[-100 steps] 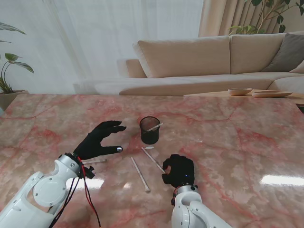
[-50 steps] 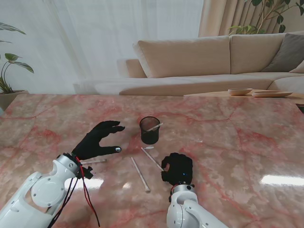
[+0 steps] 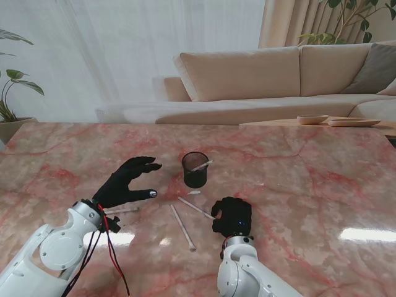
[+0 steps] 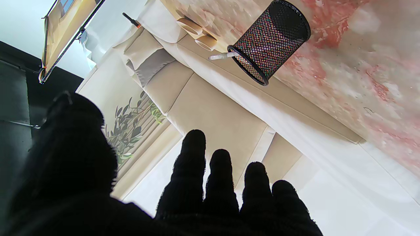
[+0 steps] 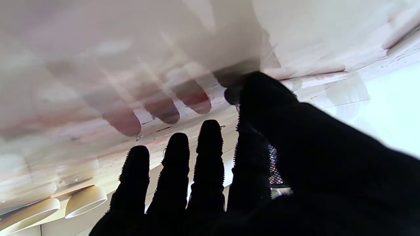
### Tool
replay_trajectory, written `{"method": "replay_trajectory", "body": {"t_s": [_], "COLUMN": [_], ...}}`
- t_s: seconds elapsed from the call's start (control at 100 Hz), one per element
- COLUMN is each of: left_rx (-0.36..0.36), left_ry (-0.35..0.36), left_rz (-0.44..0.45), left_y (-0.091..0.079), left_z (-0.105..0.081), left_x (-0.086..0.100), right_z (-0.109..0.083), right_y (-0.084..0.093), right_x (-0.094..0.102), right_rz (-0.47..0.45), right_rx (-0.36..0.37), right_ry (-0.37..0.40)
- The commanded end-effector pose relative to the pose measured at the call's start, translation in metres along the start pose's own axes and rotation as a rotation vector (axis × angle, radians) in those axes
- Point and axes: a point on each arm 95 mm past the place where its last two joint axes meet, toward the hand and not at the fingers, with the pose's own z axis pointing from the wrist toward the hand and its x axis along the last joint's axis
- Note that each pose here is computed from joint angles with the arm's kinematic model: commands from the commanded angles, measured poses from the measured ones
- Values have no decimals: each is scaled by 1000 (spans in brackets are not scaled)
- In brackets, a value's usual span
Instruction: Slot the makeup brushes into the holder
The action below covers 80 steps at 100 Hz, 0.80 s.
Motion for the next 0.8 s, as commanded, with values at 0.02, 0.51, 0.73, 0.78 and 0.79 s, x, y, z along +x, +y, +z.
{"method": "replay_trajectory", "body": {"t_s": [0.02,0.51,0.73,0.78,0.79], "left_rx": [2,14,11,12,12], "left_ry": [-3,-9,-6,-6,-6], "left_rz": [-7,-16,-24,-25,-25], "left_y": [2,3,4,4,4], "left_z": [-1,-2,-1,0,0], "left_x": [0,-1,0,-1,-1], "right_z": [-6,-6,-6,-6,-6], "right_y": [-19,-30,-33,-34,-34], "right_x": [-9,-21,-27,-28,-28], "right_rz": [-15,-104,-135,-138,-138], "right_rx": [71,107,124,122,121], "right_ry": [-30,-46,-69,-75,-75]}}
